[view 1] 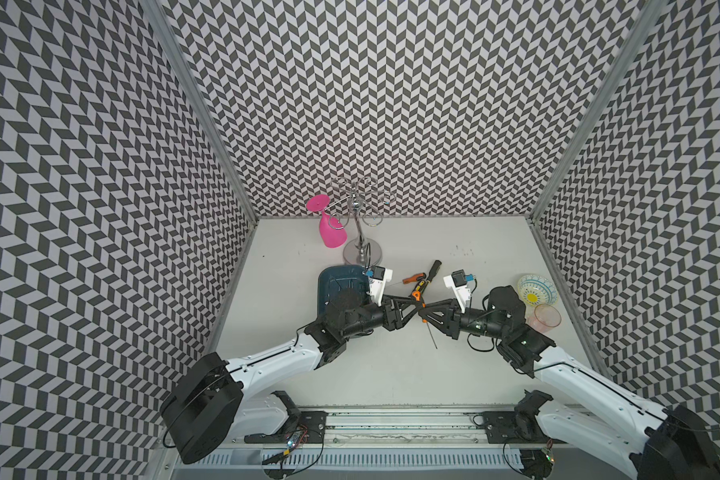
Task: Put the screwdriver on the desktop into the storage box
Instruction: Pick up the screwdriver from the center of the board, then place the screwdriver in the storage box, then pick up the screwdriver from the center of the board.
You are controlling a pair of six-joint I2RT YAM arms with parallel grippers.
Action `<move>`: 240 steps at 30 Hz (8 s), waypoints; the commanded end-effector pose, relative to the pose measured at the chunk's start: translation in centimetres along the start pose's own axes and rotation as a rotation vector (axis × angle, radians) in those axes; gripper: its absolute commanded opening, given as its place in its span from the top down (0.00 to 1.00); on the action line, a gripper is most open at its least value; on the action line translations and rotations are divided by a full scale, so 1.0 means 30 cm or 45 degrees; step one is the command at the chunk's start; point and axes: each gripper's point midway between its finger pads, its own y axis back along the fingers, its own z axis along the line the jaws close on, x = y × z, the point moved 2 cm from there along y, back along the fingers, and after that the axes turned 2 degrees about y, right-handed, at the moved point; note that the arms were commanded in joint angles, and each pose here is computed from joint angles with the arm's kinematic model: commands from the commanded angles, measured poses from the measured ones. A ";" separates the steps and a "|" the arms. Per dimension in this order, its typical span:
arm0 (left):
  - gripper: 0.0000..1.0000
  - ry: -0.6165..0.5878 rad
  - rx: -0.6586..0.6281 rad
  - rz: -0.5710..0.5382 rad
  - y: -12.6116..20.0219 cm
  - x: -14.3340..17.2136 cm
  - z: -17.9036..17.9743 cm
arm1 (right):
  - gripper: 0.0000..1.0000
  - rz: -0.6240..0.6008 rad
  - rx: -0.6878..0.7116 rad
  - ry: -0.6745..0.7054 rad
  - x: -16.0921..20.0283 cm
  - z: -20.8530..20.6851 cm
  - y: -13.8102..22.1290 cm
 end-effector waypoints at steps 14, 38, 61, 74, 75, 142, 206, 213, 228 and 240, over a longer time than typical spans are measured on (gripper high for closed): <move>0.69 -0.009 0.145 -0.002 -0.018 -0.015 -0.078 | 0.82 -0.051 -0.105 0.049 -0.015 0.056 -0.007; 0.99 -0.059 0.035 -0.067 0.020 -0.060 -0.069 | 0.56 0.057 0.001 0.020 0.081 -0.006 -0.029; 0.59 0.008 0.056 -0.017 0.025 -0.012 -0.055 | 0.83 -0.021 0.040 0.055 0.026 0.018 -0.022; 0.61 0.040 0.068 0.013 0.017 0.030 -0.036 | 0.84 -0.046 -0.011 0.045 0.007 0.039 -0.029; 0.63 0.041 0.074 0.013 0.014 0.031 -0.038 | 0.84 -0.044 -0.015 0.044 0.008 0.039 -0.030; 1.00 -0.088 -1.435 0.236 0.388 -0.230 0.473 | 0.43 0.032 0.354 -0.020 0.159 -0.144 0.026; 0.55 -0.030 -1.446 0.203 0.416 -0.158 0.538 | 0.38 0.012 0.658 -0.120 0.120 -0.255 0.050; 0.53 -0.068 -1.035 0.004 0.417 -0.140 0.345 | 0.43 0.112 0.726 -0.185 0.100 -0.312 -0.017; 0.52 -0.035 -0.677 -0.097 0.437 -0.047 0.219 | 0.58 0.440 0.903 -0.407 0.122 -0.532 -0.207; 0.51 -0.014 -0.665 -0.065 0.420 -0.025 0.236 | 0.58 0.552 1.082 -0.409 0.124 -0.657 -0.259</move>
